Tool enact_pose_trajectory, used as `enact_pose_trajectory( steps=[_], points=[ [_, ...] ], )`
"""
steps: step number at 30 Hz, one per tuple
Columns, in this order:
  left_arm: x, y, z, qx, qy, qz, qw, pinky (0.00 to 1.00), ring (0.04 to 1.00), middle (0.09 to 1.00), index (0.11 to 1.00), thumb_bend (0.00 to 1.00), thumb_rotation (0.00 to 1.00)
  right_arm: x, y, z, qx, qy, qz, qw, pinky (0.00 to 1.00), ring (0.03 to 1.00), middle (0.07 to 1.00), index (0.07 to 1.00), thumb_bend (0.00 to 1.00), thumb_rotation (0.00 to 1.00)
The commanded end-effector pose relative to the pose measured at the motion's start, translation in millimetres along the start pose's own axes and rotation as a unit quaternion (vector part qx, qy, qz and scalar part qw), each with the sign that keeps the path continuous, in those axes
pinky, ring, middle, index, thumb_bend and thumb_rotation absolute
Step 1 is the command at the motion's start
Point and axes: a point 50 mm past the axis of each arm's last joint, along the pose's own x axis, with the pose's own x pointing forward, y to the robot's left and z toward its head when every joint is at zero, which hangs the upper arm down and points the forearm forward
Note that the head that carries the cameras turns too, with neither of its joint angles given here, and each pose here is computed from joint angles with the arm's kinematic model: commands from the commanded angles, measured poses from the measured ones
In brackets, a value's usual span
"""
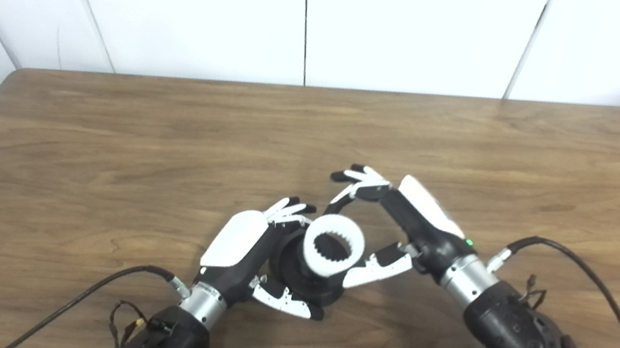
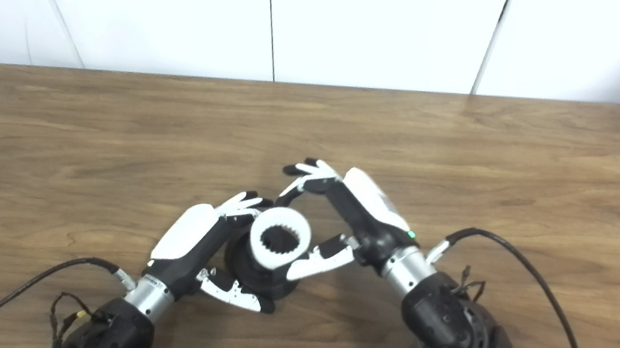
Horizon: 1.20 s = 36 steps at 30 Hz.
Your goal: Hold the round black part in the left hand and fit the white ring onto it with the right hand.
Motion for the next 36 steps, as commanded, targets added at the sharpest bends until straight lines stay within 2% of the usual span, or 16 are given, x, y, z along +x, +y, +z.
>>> enact_pose_trajectory(
  steps=[1, 14, 25, 30, 36],
  points=[
    [1.2, 5.7, 0.4, 0.013, -0.006, 0.006, 1.0, 0.88, 0.961, 0.889, 0.603, 0.94, 0.24, 2.8, -7.3, 17.0, -0.009, -0.035, -0.011, 0.999, 0.91, 0.983, 0.881, 0.487, 0.53, 0.15],
    [0.9, 6.3, 2.5, 0.019, -0.001, 0.003, 1.0, 0.88, 0.96, 0.894, 0.602, 0.94, 0.27, 9.0, 3.5, 12.9, -0.016, -0.035, -0.003, 0.999, 0.91, 0.978, 0.874, 0.487, 0.53, 0.15],
    [1.4, 5.7, 3.7, 0.011, -0.003, 0.004, 1.0, 0.89, 0.964, 0.894, 0.606, 0.95, 0.25, 13.7, -1.0, 9.5, -0.007, -0.033, -0.007, 0.999, 0.93, 0.989, 0.883, 0.487, 0.53, 0.15],
    [1.4, 4.4, 5.1, -0.005, -0.007, 0.002, 1.0, 0.93, 0.977, 0.901, 0.608, 0.94, 0.23, 16.1, -1.8, 6.4, -0.008, -0.033, -0.008, 0.999, 0.93, 0.99, 0.884, 0.487, 0.53, 0.15],
    [0.7, 5.3, 5.8, 0.005, -0.009, 0.004, 1.0, 0.92, 0.972, 0.901, 0.606, 0.95, 0.26, 18.2, -1.4, 2.8, -0.008, -0.032, -0.009, 0.999, 0.92, 0.99, 0.885, 0.487, 0.53, 0.15]
  ],
)
